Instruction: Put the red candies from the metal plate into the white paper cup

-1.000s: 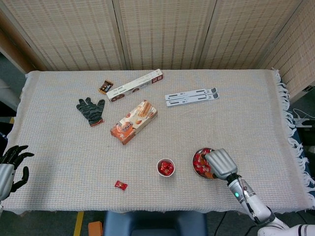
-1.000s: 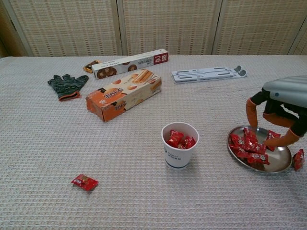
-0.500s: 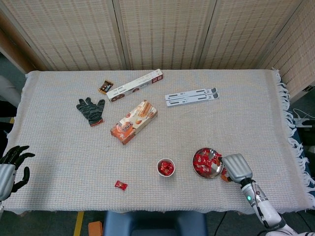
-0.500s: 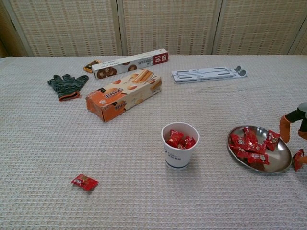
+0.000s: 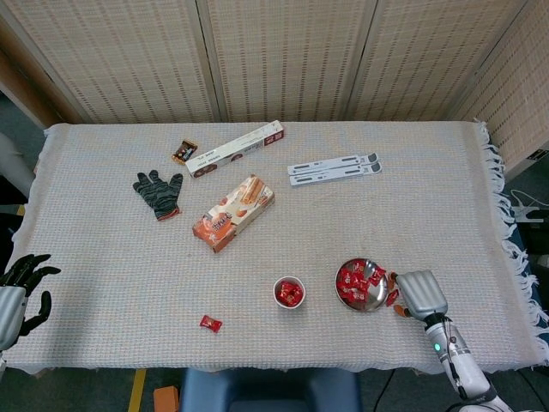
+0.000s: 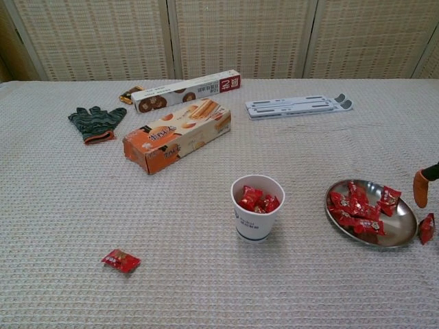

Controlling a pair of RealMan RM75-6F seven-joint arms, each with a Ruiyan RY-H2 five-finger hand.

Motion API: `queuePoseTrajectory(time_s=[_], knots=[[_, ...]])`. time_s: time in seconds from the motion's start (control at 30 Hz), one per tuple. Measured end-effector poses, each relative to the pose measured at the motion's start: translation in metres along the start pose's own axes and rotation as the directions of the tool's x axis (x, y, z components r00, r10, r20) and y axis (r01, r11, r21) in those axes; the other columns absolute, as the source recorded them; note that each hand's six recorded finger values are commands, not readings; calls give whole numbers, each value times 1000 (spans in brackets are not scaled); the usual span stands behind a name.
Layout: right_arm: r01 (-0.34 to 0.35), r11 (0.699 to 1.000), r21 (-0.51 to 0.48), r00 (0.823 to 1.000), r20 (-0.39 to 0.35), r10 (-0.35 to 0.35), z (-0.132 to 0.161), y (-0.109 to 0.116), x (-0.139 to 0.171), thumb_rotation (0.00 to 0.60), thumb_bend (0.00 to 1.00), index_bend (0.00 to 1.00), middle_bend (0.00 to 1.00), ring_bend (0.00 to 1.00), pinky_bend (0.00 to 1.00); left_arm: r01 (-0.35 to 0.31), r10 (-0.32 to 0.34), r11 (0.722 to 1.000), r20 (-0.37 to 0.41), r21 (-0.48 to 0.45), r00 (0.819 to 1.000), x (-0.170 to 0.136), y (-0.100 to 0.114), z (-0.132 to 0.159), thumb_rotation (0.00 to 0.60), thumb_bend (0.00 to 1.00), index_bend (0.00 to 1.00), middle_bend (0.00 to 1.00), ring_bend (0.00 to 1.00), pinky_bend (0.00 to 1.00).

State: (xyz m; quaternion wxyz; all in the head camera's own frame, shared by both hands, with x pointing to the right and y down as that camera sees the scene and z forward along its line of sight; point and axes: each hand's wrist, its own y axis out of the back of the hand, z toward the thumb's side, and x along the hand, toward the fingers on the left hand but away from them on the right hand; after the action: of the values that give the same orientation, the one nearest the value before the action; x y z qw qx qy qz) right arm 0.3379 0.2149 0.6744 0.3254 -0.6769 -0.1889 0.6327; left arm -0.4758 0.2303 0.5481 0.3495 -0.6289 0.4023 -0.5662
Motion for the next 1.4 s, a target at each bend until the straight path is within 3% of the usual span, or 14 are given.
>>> queuePoseTrajectory(time_s=[0.7, 1.4], knots=[[6, 996, -86, 998, 63, -1, -14, -23, -11, 600, 115, 485, 879, 783, 978, 3, -3, 1000, 4, -2, 1000, -1, 0, 0, 600, 619, 294, 132, 93, 302], [3, 988, -157, 1000, 5, -2, -7, -34, -19, 600, 116, 587, 903, 807, 996, 4, -4, 1000, 5, -3, 1000, -1, 0, 1, 600, 620, 294, 133, 93, 302]])
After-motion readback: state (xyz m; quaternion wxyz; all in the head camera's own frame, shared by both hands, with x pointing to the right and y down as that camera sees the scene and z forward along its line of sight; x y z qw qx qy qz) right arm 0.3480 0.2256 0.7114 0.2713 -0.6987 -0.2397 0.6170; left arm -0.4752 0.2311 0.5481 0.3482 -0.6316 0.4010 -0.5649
